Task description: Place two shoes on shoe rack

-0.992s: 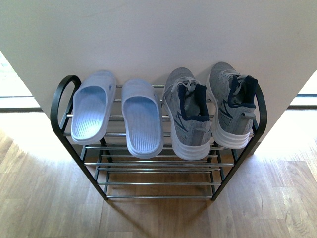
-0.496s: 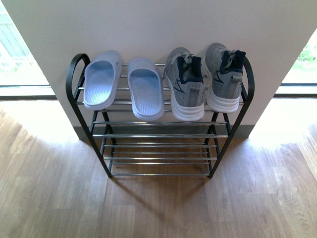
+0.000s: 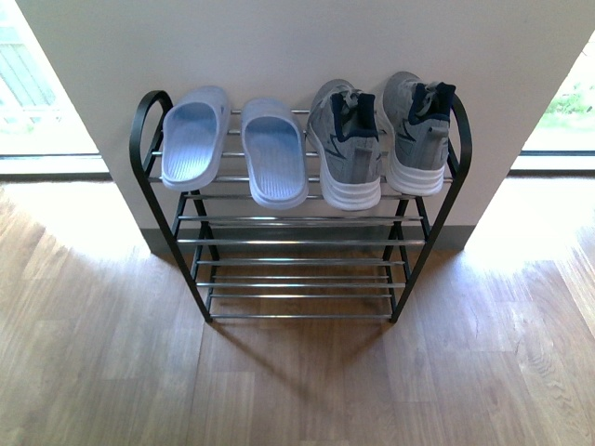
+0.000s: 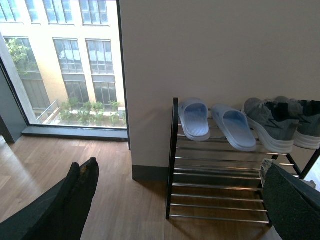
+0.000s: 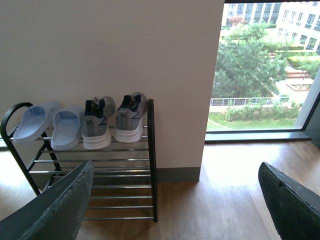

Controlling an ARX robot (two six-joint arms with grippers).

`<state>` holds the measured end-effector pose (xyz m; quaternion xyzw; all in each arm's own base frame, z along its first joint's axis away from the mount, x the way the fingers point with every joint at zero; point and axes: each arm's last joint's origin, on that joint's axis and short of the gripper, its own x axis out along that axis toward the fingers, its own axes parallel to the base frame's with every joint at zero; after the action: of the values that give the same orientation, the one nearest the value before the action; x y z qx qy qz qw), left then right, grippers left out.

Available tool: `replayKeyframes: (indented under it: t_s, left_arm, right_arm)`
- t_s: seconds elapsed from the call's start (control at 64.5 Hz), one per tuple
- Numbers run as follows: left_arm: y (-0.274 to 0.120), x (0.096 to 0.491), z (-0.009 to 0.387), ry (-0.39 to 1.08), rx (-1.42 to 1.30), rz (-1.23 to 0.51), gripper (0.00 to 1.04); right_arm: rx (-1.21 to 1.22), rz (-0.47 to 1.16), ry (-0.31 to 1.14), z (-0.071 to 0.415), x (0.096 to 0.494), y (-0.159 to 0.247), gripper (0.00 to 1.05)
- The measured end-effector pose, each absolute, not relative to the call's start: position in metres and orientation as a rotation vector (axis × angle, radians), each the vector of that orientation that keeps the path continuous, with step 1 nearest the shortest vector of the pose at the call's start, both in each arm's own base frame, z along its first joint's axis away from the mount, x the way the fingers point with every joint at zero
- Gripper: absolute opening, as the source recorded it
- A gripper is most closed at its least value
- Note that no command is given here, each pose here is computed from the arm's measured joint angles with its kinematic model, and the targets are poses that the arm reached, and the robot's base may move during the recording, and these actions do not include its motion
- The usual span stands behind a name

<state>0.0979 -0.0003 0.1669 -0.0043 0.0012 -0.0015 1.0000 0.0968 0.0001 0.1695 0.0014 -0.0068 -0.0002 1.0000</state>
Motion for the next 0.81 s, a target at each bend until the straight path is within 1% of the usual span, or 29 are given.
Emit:
replayKeyframes:
  t_s: [0.806]
  left_arm:
    - [-0.0003,0.0979,0.1669,0.002,-0.009,-0.003,0.95]
  right_arm:
    - [0.003,0.0,-0.014,0.1696,0.0967,0.0001,0.96]
